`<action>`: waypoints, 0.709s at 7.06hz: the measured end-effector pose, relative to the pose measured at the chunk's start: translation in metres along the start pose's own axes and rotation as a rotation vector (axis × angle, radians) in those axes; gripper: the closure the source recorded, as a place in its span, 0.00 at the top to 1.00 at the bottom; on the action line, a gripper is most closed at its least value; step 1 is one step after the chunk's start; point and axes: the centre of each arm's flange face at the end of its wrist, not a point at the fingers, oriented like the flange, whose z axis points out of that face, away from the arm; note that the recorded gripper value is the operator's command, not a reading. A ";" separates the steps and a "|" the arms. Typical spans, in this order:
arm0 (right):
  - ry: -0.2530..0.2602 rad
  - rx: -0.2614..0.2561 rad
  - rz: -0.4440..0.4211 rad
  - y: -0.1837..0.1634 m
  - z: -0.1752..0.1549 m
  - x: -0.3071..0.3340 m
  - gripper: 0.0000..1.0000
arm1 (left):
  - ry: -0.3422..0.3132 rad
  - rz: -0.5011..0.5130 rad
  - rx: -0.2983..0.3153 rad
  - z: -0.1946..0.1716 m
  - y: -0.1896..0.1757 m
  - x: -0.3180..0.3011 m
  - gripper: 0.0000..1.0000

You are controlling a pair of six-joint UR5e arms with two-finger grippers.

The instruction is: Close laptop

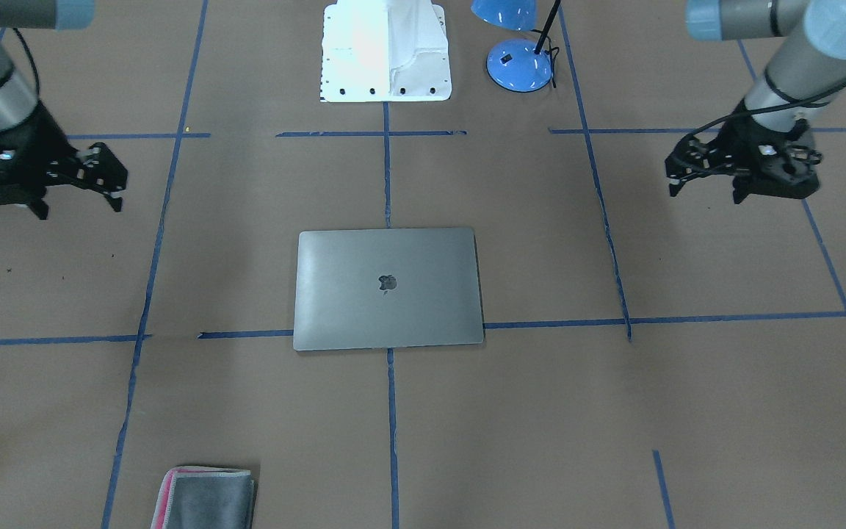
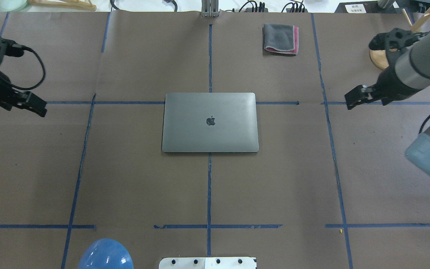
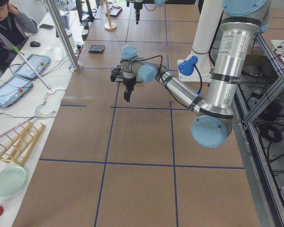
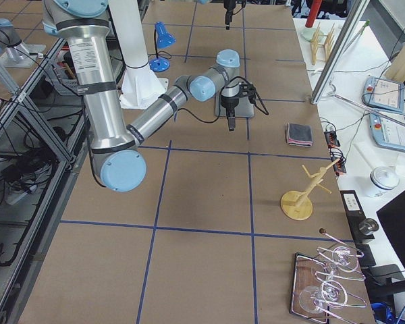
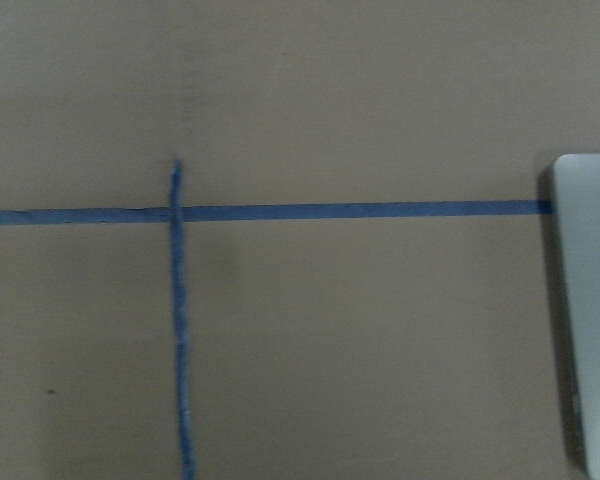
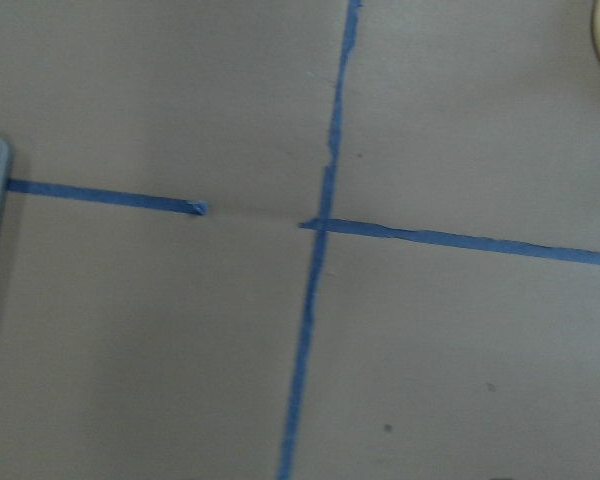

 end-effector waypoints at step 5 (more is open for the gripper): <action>-0.039 -0.105 -0.166 0.096 -0.004 0.279 0.99 | -0.041 0.026 -0.095 -0.036 0.096 -0.241 1.00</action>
